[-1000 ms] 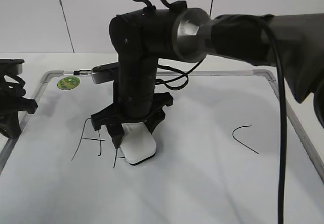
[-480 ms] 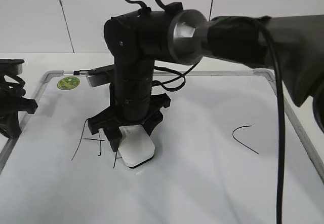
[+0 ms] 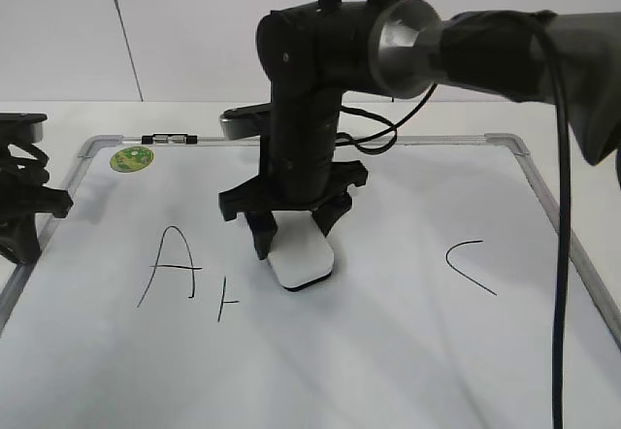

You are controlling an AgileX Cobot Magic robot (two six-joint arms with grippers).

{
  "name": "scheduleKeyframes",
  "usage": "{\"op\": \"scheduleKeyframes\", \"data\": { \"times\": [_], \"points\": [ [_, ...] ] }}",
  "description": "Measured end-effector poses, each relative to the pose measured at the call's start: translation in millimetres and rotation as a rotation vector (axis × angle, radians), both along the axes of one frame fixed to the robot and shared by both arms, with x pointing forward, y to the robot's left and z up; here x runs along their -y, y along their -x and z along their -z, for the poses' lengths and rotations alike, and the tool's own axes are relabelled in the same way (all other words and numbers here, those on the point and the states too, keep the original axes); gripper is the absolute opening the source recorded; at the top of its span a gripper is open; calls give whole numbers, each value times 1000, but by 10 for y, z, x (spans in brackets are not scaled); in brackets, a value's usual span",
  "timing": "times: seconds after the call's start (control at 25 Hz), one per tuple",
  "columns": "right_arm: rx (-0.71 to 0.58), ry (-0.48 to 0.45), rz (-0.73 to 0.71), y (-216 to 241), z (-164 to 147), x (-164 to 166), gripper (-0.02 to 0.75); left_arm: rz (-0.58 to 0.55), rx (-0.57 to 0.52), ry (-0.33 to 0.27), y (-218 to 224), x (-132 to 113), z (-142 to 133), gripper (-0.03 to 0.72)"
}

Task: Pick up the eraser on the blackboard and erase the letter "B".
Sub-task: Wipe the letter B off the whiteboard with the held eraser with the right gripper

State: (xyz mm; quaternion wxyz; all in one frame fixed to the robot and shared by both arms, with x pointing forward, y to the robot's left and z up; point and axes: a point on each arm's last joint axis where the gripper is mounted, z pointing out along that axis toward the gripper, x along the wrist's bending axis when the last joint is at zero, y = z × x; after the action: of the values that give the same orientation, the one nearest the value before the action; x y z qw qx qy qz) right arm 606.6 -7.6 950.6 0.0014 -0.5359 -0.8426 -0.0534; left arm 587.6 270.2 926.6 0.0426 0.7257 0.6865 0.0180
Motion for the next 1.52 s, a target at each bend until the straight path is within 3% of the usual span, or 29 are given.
{"op": "scheduleKeyframes", "data": {
  "times": [0.24,0.48,0.8,1.16,1.52],
  "points": [
    [2,1,33,-87,-4,110,519,0,0,0,0,0,0,22],
    [24,31,-28,39,-8,-50,519,0,0,0,0,0,0,22],
    [-1,5,-96,303,-9,-343,519,0,0,0,0,0,0,23],
    [-30,-26,-94,331,-12,-370,519,0,0,0,0,0,0,24],
    [-3,5,-94,283,-9,-319,519,0,0,0,0,0,0,24]
  ]
}}
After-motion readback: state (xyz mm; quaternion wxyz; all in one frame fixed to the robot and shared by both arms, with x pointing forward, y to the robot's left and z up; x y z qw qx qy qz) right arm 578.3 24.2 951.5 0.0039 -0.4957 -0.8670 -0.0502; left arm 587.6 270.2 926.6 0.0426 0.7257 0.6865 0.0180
